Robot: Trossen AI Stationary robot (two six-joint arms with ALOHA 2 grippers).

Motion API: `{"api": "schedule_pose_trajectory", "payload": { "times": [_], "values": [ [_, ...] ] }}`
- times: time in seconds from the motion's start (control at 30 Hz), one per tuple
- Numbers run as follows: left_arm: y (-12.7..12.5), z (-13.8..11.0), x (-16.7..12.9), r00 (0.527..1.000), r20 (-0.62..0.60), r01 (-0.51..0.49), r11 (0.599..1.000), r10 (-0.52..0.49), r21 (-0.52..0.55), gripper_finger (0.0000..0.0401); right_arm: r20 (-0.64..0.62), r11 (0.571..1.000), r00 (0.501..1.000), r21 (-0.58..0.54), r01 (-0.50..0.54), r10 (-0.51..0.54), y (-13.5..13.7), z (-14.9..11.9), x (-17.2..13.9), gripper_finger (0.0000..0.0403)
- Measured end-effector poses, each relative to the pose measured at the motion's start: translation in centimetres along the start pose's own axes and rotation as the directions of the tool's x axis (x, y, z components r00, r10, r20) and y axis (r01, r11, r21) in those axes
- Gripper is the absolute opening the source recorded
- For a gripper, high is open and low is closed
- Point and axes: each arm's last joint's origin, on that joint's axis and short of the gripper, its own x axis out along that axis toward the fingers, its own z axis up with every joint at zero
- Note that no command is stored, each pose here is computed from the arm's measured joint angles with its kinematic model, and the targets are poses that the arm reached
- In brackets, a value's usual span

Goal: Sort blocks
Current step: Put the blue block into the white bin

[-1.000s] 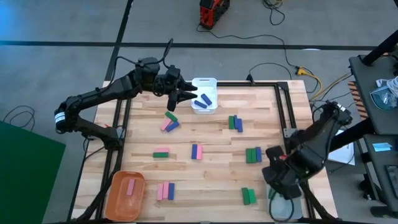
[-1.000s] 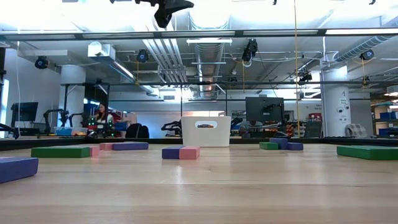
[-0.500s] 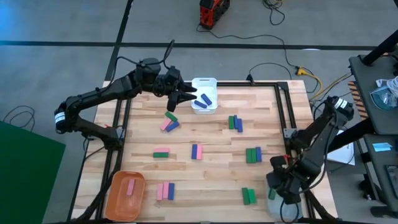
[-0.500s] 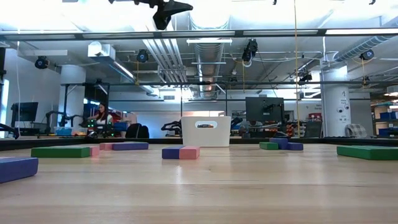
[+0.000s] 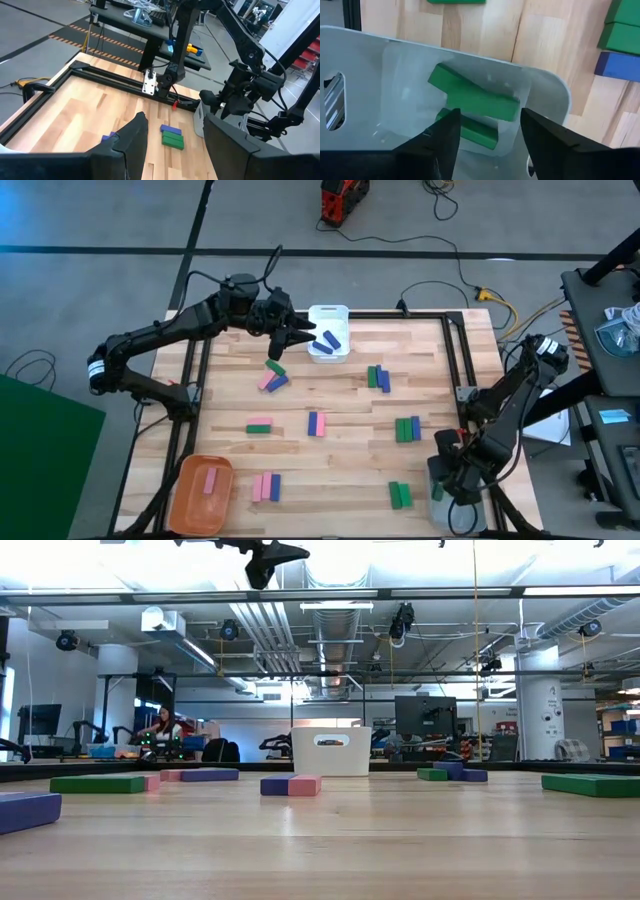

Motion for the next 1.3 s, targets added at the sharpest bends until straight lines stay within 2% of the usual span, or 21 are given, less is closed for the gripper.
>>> {"api": "schedule_pose_trajectory", "payload": {
  "times": [0.13, 0.33, 0.43, 0.57, 0.83, 1.1, 1.3],
  "values": [
    [0.0, -0.1, 0.0, 1.000, -0.006, -0.001, 1.000, 0.001, -0.003, 0.0169, 0.012, 1.000, 1.000, 0.005, -0.012, 0.012, 0.3, 0.3, -0.9, 0.0188],
    [0.0, -0.2, 0.0, 1.000, -0.018, -0.004, 1.000, 0.004, -0.009, 0.0169, 0.092, 0.998, 0.995, 0.049, -0.038, 0.034, 0.5, 2.0, -3.9, 0.0145],
    [0.1, -0.2, 0.0, 1.000, -0.023, -0.005, 1.000, 0.004, -0.012, 0.0169, 0.202, 0.994, 0.979, 0.104, 0.018, -0.039, -0.1, 3.3, -6.1, 0.0119],
    [0.1, -0.4, 0.0, 0.999, -0.034, -0.007, 1.000, 0.007, -0.017, 0.0169, 0.353, 0.971, 0.918, 0.214, 0.108, -0.180, -1.9, 5.5, -9.0, 0.0086],
    [0.2, -0.8, 0.0, 0.997, -0.077, -0.018, 0.999, 0.015, -0.044, 0.0169, 0.447, 0.905, 0.845, 0.416, 0.092, -0.292, -7.5, 9.0, -13.4, 0.0032],
    [0.1, -1.3, 0.0, 0.992, -0.123, -0.029, 0.996, 0.019, -0.079, 0.0169, 0.569, 0.918, 0.750, 0.376, 0.129, -0.338, -11.8, 11.4, -15.4, 0.0011],
    [-0.1, -1.6, 0.0, 0.989, -0.150, -0.021, 0.996, 0.008, -0.088, 0.0169, 0.636, 0.944, 0.716, 0.317, 0.095, -0.286, -14.3, 12.4, -15.9, 0.0012]
  ]
}}
